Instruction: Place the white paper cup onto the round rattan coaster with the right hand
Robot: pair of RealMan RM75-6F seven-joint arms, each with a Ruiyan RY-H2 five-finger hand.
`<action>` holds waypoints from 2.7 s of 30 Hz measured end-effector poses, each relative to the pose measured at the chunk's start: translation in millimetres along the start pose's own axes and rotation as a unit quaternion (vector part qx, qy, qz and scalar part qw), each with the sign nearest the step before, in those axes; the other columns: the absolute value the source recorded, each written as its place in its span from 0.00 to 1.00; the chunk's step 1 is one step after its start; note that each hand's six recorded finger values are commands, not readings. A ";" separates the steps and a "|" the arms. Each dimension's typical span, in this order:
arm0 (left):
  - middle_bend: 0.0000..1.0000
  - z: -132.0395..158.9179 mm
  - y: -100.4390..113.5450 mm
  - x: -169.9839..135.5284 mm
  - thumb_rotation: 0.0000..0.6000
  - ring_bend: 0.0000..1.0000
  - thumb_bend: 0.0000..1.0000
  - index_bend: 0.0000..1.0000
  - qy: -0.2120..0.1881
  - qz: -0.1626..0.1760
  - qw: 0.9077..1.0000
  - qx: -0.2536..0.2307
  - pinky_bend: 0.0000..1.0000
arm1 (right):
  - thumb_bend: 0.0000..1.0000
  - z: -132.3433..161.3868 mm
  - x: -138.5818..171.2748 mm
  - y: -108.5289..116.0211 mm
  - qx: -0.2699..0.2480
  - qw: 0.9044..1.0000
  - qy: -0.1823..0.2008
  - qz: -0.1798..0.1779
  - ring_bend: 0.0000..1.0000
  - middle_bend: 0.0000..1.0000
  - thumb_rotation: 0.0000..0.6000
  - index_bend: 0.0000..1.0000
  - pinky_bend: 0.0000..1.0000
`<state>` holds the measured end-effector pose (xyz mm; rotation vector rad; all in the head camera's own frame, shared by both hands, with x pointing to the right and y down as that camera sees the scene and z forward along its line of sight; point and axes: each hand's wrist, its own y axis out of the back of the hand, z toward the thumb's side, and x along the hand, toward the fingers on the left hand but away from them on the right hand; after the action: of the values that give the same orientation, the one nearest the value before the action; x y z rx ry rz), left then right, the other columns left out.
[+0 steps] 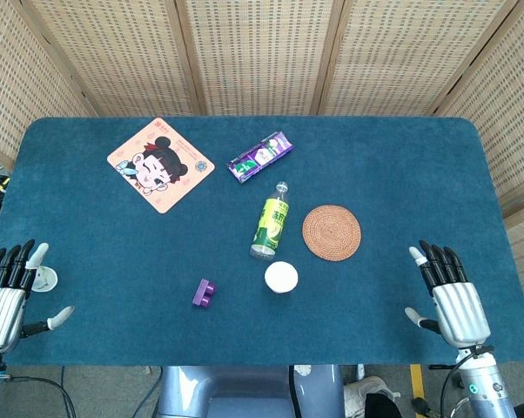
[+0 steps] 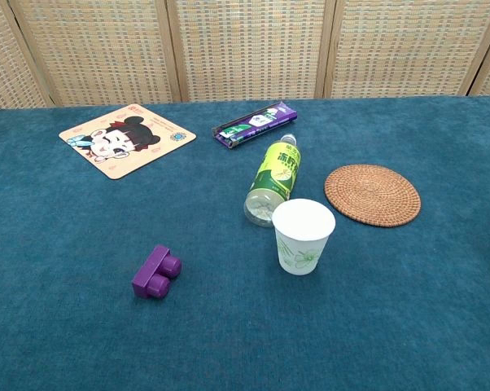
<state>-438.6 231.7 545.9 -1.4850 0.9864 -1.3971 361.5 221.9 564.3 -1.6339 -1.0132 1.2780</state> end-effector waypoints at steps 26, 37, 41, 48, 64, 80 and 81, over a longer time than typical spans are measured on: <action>0.00 0.4 3.1 -0.9 0.00 0.00 0.05 0.00 0.000 0.005 1.000 0.001 0.00 | 0.03 3.4 2.0 0.2 -0.004 1.000 0.009 0.000 0.00 0.00 1.00 0.00 0.01; 0.00 -2.0 5.3 -0.9 0.00 0.00 0.05 0.00 0.004 0.008 1.000 0.000 0.00 | 0.03 18.4 -0.5 4.3 -0.022 0.999 0.037 -0.005 0.00 0.00 1.00 0.06 0.01; 0.00 -1.4 4.9 -0.5 0.00 0.00 0.05 0.00 0.002 0.006 1.000 0.001 0.00 | 0.03 33.7 -10.2 5.3 -0.030 0.998 0.063 -0.006 0.00 0.00 1.00 0.11 0.03; 0.00 -2.7 4.9 -0.2 0.00 0.00 0.05 0.00 0.003 0.007 1.000 -0.002 0.00 | 0.03 76.1 -33.9 -0.4 -0.044 0.992 0.115 0.027 0.00 0.04 1.00 0.18 0.07; 0.00 -9.5 5.3 1.5 0.00 0.00 0.05 0.00 0.008 0.005 1.000 -0.015 0.00 | 0.03 177.5 -88.8 -47.6 -0.042 0.974 0.175 0.138 0.00 0.05 1.00 0.20 0.07; 0.00 -12.5 2.4 2.5 0.00 0.00 0.05 0.00 0.010 0.001 1.000 -0.017 0.00 | 0.03 198.7 -118.8 -81.3 -0.030 0.969 0.158 0.185 0.00 0.05 1.00 0.20 0.07; 0.00 -12.5 2.2 2.5 0.00 0.00 0.05 0.00 0.010 0.000 1.000 -0.017 0.00 | 0.03 197.7 -120.2 -83.4 -0.027 0.969 0.156 0.188 0.00 0.05 1.00 0.20 0.07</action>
<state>-450.9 227.8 544.9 -1.4976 1.0275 -1.4045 138.7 162.6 649.9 -2.0614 -0.5680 1.1825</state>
